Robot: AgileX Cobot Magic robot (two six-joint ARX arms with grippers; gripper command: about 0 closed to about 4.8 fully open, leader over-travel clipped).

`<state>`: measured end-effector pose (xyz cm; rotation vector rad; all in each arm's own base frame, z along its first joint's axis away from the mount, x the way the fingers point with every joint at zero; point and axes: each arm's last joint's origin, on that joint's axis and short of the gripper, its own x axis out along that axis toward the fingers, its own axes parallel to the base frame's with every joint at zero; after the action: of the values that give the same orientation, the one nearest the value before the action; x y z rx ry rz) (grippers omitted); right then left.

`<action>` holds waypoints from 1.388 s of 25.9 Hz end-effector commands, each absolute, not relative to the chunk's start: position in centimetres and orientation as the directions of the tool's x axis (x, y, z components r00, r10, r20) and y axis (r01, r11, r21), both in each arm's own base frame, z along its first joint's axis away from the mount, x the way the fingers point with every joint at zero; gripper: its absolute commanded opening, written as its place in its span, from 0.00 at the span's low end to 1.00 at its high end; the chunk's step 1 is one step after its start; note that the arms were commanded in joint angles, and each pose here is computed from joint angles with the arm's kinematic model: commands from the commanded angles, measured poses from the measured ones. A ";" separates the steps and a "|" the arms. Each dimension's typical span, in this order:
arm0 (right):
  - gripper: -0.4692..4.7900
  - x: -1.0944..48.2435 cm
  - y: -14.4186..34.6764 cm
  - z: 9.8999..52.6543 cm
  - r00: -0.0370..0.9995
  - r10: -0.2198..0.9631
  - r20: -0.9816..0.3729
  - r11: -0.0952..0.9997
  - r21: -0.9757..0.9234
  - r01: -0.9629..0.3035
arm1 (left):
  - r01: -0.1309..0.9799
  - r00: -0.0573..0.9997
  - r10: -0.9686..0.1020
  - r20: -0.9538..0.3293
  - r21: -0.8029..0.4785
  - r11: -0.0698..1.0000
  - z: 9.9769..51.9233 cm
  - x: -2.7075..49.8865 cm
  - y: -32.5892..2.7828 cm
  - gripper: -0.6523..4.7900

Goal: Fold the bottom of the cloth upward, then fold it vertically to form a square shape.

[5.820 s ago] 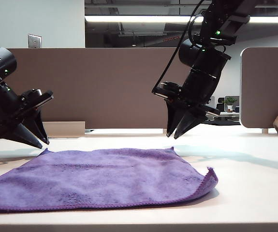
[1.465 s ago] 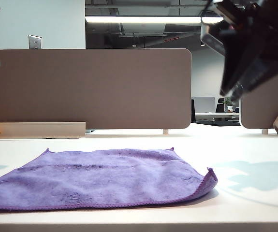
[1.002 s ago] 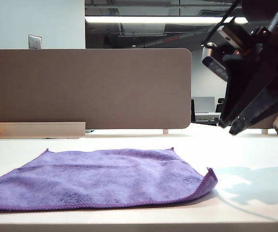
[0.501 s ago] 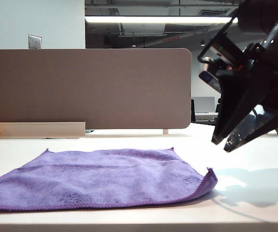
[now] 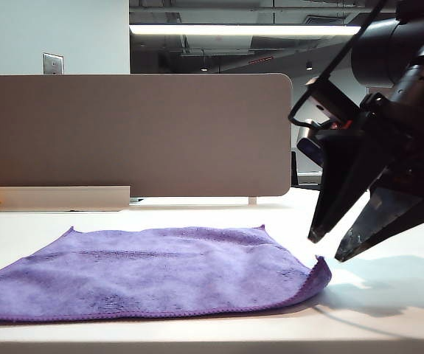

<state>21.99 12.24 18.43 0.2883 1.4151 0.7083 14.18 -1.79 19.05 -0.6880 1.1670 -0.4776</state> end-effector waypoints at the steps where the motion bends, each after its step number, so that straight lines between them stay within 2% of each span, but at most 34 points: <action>1: 0.37 22.2 12.4 18.5 0.007 0.617 -0.787 0.758 0.591 -0.276 | -0.006 0.341 -0.671 -0.659 -0.715 0.699 19.2 14.3 -1.8 0.36; 7: 0.37 22.3 12.4 18.1 -0.007 0.610 -0.793 0.763 0.589 -0.265 | -0.032 0.338 -0.668 -0.662 -0.718 0.695 19.1 14.4 -1.8 0.36; 12: 0.37 22.4 12.5 17.7 -0.016 0.602 -0.798 0.769 0.585 -0.257 | -0.094 0.276 -0.669 -0.690 -0.712 0.696 17.9 15.2 -1.8 0.36; 24: 0.37 22.4 12.5 17.6 -0.019 0.601 -0.799 0.770 0.585 -0.255 | -0.151 0.211 -0.646 -0.733 -0.678 0.719 16.5 15.9 -1.7 0.36; 36: 0.37 22.4 12.5 17.6 -0.019 0.604 -0.797 0.768 0.588 -0.256 | -0.185 0.192 -0.609 -0.770 -0.638 0.748 15.7 16.4 -1.6 0.36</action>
<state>22.42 12.45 17.51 0.2986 1.4435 0.6912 16.18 -1.59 15.70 -0.7194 1.3836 -0.3257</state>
